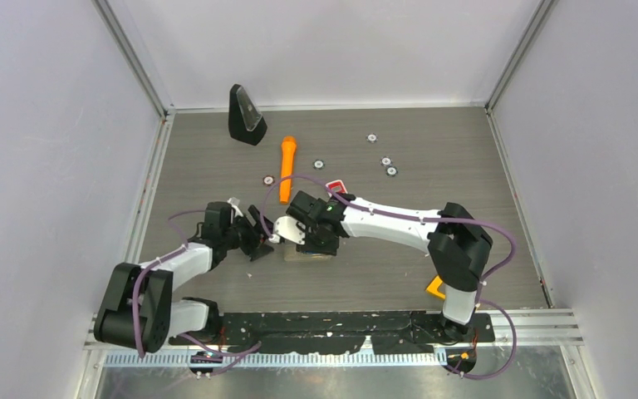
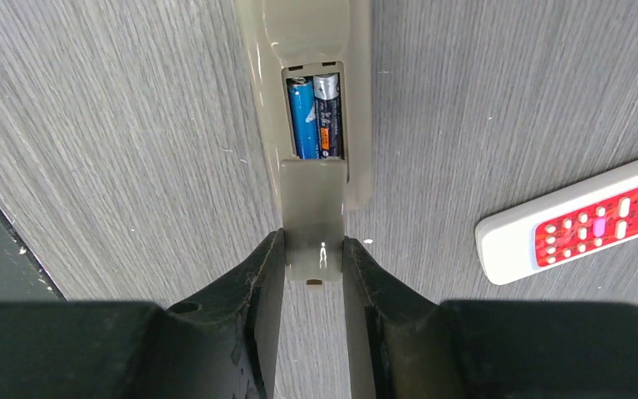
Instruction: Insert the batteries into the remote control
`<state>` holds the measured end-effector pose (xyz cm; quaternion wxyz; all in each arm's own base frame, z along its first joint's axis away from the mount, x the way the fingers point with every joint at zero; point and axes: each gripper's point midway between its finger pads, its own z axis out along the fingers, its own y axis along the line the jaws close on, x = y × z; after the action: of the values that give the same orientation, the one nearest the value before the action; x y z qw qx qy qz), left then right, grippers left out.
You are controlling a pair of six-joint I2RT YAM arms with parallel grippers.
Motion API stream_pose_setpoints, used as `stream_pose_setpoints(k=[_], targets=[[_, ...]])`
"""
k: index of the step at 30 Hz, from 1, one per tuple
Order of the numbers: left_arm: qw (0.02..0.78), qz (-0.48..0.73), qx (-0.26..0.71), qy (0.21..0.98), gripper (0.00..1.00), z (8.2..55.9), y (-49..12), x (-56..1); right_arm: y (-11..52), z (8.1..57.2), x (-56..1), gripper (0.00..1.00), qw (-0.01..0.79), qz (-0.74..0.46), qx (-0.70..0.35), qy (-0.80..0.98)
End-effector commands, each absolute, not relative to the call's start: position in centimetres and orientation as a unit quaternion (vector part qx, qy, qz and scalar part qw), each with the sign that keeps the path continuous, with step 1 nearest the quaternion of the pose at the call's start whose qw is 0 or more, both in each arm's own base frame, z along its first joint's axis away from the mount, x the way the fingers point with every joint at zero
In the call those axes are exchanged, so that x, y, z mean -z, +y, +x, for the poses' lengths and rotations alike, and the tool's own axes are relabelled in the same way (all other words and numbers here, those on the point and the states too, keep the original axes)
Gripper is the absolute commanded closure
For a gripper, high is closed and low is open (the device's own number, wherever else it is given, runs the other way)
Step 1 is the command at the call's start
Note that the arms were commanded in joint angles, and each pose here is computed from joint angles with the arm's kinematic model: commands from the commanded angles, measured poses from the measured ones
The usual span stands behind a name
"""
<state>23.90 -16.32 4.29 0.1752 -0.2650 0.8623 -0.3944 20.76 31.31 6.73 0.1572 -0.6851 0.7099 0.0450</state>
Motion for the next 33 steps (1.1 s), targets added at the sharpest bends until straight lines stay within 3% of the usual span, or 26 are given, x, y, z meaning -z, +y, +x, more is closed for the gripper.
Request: stream_pose_setpoints(k=[1, 5, 7, 20, 33], targets=[[0.156, -0.273, 0.39, 0.865, 0.3, 23.7, -16.4, -3.1, 31.1, 20.9, -7.9, 0.88, 0.147, -0.684, -0.016, 0.714], [0.139, -0.282, 0.396, 0.863, 0.44, 23.9, -16.7, -2.7, 31.8, 20.7, -7.7, 0.89, 0.144, -0.699, -0.005, 0.7], [0.14, -0.292, 0.388, 0.863, 0.47, 24.0, -16.4, -2.5, 32.1, 20.7, -7.7, 0.89, 0.146, -0.704, 0.006, 0.695], [0.185, -0.362, 0.325, 0.854, 0.44, 25.4, -9.4, -2.9, 34.0, 21.9, -7.0, 0.89, 0.153, -0.72, 0.05, 0.675], [0.18, -0.366, 0.33, 0.851, 0.44, 25.5, -8.8, -2.8, 34.7, 21.7, -6.2, 0.88, 0.134, -0.74, 0.063, 0.657]])
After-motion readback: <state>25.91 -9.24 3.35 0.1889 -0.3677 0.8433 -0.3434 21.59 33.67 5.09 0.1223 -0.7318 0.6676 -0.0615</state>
